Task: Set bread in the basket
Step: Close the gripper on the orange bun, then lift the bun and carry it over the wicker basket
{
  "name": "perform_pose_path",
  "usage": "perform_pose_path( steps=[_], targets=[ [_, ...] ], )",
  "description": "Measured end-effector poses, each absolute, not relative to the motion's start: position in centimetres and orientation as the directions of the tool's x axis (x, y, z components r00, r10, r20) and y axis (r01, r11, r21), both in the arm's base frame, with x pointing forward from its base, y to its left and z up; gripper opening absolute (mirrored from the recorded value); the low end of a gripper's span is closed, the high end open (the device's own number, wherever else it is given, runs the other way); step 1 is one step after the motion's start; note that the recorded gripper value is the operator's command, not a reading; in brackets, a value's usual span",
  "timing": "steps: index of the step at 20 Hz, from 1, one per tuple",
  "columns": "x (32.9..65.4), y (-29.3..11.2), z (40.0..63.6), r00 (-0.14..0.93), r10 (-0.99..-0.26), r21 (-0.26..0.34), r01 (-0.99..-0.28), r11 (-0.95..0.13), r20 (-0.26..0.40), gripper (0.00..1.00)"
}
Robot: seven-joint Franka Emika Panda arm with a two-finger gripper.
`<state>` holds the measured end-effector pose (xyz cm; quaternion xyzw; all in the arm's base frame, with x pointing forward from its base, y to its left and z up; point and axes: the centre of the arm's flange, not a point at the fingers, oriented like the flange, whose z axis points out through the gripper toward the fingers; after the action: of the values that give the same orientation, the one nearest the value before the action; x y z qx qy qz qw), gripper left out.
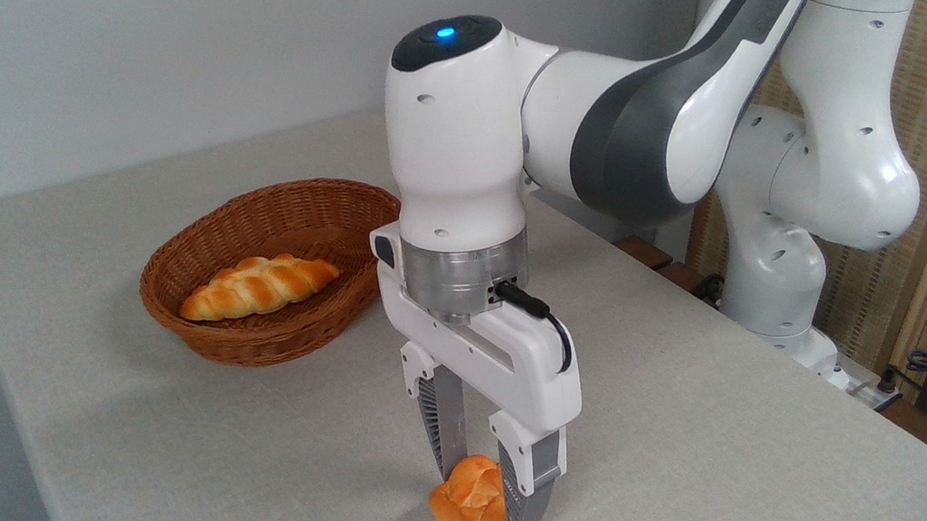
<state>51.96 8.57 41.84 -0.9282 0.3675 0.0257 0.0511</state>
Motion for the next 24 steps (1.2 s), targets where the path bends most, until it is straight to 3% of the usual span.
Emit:
perform_pose_path(
  steps=[1, 4, 24],
  targets=[
    [51.94, 8.56, 41.75, 0.728, -0.68, -0.076, -0.685, -0.724, -0.085, 0.55],
    [51.86, 8.53, 41.33, 0.727, -0.681, -0.073, -0.687, -0.723, -0.088, 0.43],
    [52.06, 8.39, 41.1, 0.696, -0.712, -0.069, -0.718, -0.693, -0.091, 0.4]
  ],
)
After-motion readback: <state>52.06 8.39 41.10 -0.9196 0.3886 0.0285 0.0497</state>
